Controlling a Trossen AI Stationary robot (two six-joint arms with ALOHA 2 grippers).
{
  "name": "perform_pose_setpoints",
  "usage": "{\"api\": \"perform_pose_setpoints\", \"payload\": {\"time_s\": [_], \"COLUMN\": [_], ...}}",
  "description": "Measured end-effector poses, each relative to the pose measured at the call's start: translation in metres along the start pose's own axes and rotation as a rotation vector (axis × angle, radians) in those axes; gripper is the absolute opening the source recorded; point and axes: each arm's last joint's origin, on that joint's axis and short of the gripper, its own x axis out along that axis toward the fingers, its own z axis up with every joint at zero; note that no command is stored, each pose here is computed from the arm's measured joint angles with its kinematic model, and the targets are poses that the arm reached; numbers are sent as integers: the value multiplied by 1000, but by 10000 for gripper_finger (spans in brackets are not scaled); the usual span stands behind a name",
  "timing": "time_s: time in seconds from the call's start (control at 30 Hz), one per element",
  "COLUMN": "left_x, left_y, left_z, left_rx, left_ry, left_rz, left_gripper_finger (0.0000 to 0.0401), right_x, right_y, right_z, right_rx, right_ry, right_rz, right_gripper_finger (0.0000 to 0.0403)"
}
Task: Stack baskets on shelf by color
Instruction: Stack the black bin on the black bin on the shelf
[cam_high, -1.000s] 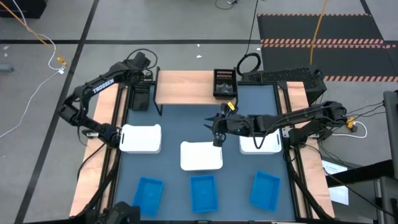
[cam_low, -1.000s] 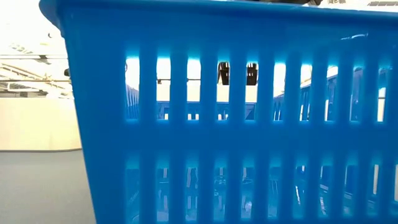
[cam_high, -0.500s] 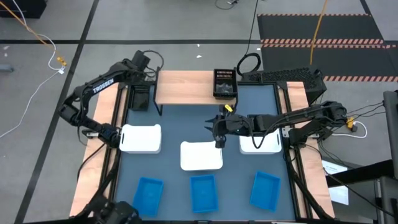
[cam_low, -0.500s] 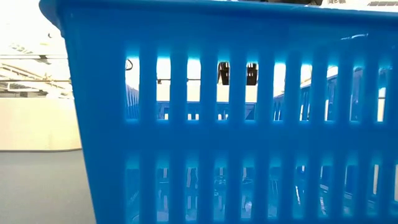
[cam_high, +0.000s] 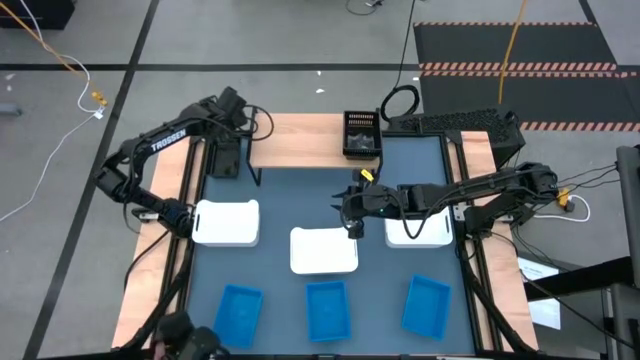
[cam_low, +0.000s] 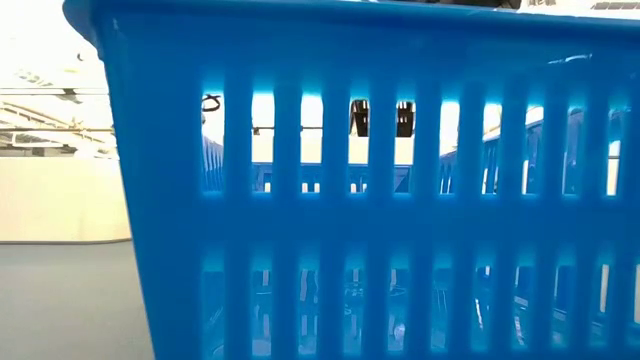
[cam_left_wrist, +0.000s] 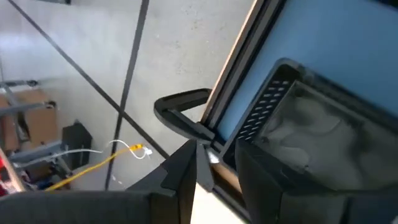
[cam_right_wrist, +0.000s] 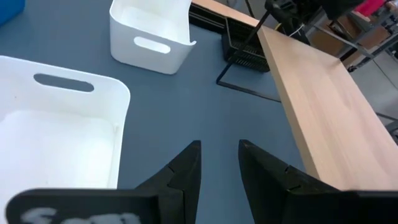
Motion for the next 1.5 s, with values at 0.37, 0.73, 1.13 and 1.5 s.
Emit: {"api": "perform_pose_setpoints", "payload": {"time_s": [0.37,0.73,1.13,1.5], "left_x": [69,76,73,61], "left_y": [0,0,-4,5], "left_z": [0,8,3,1], "left_rx": [-362,-288,-310,-266], "left_ry": [204,143,193,254], "left_rz": [-51,-47,-139,-179], "left_gripper_finger": [113,113,133,247], "right_x": [0,4,4,4], "right_y": [1,-2,-3,-3], "right_z": [-2,-14,-11,-10], "right_rx": [-8,11,25,37], "right_ry": [21,34,7,-4], "right_rz": [6,-12,-17,-20], "right_gripper_finger": [100,100,100,100]}}
